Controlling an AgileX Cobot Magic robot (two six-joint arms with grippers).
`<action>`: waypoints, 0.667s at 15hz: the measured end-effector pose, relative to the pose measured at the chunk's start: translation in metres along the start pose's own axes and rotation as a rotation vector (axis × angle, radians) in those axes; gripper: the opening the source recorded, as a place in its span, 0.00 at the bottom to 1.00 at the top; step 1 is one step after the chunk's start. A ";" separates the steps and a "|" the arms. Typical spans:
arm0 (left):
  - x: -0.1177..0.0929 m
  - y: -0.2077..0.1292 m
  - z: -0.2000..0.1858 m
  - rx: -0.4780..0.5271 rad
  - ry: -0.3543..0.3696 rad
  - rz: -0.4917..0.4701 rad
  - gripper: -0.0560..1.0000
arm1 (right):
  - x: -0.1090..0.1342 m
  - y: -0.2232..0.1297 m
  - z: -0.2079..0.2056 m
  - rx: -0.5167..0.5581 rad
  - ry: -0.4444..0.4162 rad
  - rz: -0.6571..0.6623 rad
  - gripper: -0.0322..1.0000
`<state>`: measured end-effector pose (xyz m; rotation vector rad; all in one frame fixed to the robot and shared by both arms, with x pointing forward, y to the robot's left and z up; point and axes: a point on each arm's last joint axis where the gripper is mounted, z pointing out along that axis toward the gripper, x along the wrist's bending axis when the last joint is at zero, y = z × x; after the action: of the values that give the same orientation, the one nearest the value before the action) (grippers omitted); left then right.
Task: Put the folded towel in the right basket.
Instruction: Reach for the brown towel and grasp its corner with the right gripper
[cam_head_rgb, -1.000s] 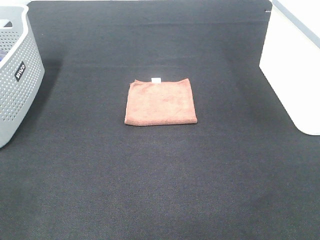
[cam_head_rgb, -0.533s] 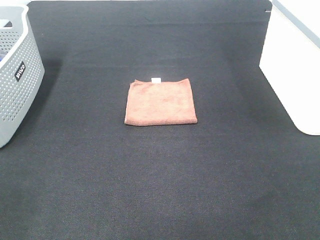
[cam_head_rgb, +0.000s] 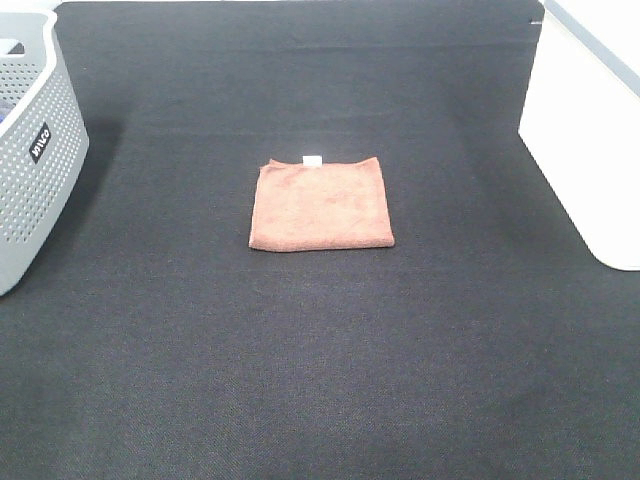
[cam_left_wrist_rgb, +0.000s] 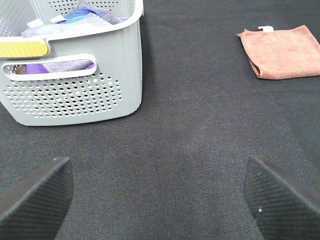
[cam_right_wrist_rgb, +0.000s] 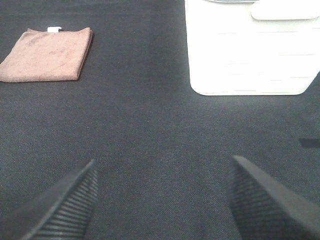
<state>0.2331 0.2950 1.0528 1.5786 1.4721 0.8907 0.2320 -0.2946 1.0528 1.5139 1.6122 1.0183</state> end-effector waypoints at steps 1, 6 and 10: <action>0.000 0.000 0.000 0.000 0.000 0.000 0.88 | 0.000 0.000 0.000 0.000 0.000 0.000 0.70; 0.000 0.000 0.000 0.000 0.000 0.000 0.88 | 0.000 0.000 0.000 0.000 0.000 0.000 0.70; 0.000 0.000 0.000 0.000 0.000 0.000 0.88 | 0.000 0.000 0.000 0.000 0.000 0.000 0.70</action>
<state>0.2331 0.2950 1.0528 1.5786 1.4721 0.8907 0.2320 -0.2946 1.0528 1.5139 1.6122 1.0183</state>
